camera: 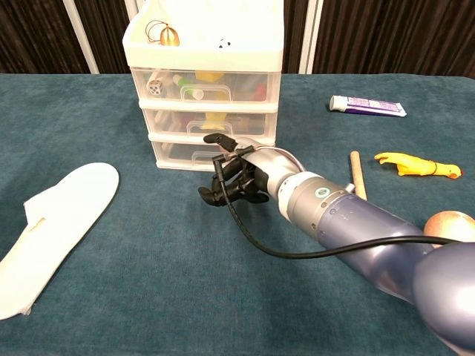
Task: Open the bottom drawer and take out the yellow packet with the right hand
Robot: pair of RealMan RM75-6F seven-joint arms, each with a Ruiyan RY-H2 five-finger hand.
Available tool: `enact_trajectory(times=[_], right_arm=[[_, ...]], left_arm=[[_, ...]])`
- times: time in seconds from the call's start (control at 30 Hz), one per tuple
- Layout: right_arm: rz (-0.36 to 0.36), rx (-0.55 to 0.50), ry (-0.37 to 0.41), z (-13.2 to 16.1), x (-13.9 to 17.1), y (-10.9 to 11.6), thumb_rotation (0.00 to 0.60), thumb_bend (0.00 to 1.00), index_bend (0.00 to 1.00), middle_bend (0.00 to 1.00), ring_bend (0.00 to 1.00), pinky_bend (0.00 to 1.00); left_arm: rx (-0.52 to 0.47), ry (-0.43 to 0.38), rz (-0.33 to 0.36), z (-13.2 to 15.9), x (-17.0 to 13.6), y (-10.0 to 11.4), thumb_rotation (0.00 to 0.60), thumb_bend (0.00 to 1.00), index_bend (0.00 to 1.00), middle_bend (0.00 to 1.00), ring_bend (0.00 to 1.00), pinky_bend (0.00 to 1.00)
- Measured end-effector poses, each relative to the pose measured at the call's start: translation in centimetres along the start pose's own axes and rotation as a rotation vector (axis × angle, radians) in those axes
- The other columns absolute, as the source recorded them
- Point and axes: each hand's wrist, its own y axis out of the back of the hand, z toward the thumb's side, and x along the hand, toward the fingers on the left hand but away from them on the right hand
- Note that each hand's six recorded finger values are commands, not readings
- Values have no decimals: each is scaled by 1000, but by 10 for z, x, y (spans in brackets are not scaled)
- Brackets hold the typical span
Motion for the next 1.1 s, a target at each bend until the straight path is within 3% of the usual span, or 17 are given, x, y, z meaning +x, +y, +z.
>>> enact_trajectory(times=[0.2,0.6,1.1], right_arm=[[-5,-2,0,6,-6,0,600,487,0,827,947,1000],[18,-3,-36,9,-15,-12,600,506,0,829,947,1000],[-10,-35,-33,13,-17,-6,600,512,0,833,948,1000]], left_arm=[[3,-2,-3,0,0,0,600,463,54,0,0,0],[39,-6,5,-1,1,1,600,463,54,0,0,0],[50,-4,6,-1,1,1,600,463,54,0,0,0]])
